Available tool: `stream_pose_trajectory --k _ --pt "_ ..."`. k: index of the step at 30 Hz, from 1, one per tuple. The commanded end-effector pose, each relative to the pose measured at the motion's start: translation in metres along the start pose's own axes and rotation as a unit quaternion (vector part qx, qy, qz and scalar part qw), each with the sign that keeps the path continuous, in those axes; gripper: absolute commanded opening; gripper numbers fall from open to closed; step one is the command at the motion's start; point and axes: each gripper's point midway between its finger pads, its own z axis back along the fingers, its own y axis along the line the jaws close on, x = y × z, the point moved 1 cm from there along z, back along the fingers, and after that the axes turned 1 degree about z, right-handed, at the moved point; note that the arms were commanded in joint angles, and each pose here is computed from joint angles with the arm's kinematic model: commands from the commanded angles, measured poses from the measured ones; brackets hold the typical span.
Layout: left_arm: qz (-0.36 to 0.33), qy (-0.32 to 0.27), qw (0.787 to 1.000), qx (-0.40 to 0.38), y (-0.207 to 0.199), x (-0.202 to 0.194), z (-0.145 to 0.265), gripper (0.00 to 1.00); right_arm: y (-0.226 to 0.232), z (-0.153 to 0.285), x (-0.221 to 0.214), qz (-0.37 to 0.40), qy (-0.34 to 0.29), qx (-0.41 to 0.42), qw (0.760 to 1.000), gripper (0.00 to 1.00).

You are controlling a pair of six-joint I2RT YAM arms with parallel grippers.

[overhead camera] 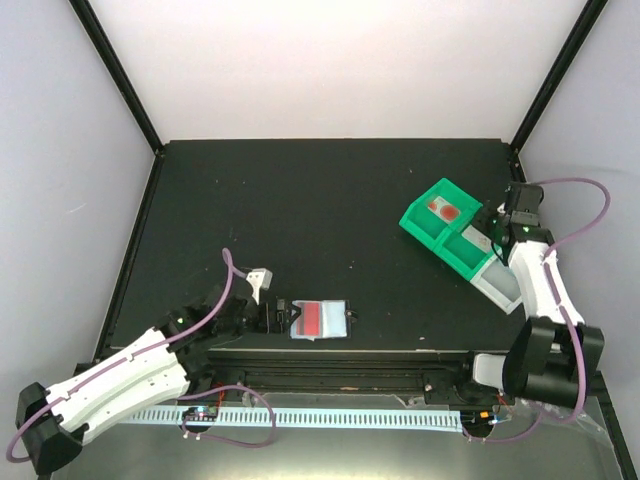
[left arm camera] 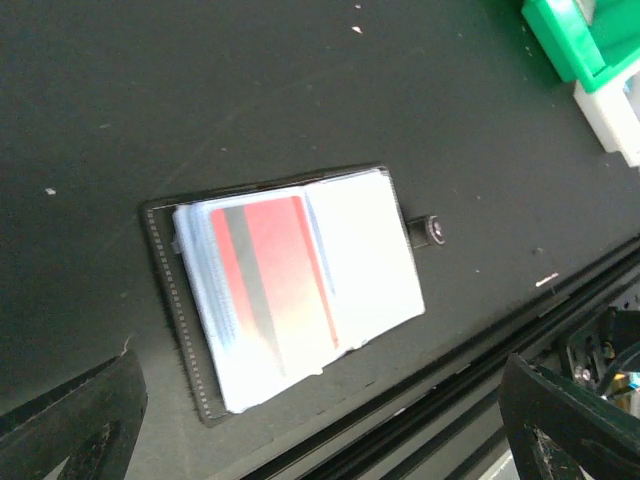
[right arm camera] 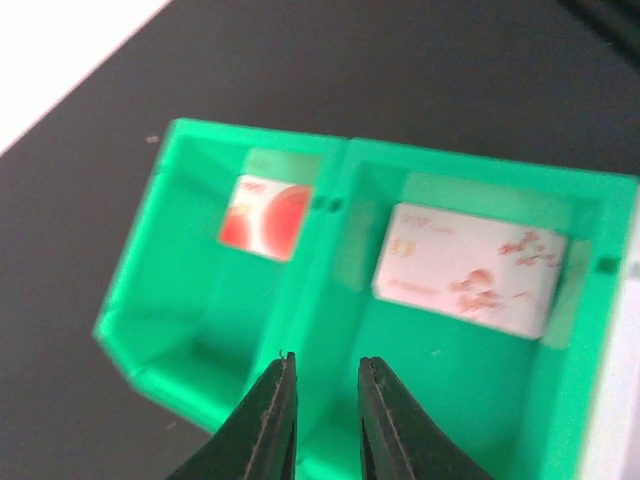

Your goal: Take the credit cards out of the card holder

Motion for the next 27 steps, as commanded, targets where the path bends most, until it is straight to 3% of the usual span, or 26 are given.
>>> stream_pose_trajectory --k 1,13,20,27 --pt "-0.023 0.002 0.998 -0.058 -0.032 0.011 0.003 0.98 0.031 0.026 -0.032 0.032 0.030 0.063 0.997 0.19" --pt "0.033 0.032 0.991 -0.130 -0.046 0.000 -0.021 0.87 0.109 0.078 -0.147 0.113 0.108 0.215 0.964 0.25" --pt "0.043 0.045 0.992 -0.112 -0.033 -0.009 -0.036 0.87 0.130 0.083 -0.231 0.136 0.184 0.262 0.938 0.25" --pt "0.043 0.069 0.988 -0.131 -0.028 -0.024 -0.051 0.94 0.159 0.101 -0.291 0.143 0.240 0.313 0.908 0.25"
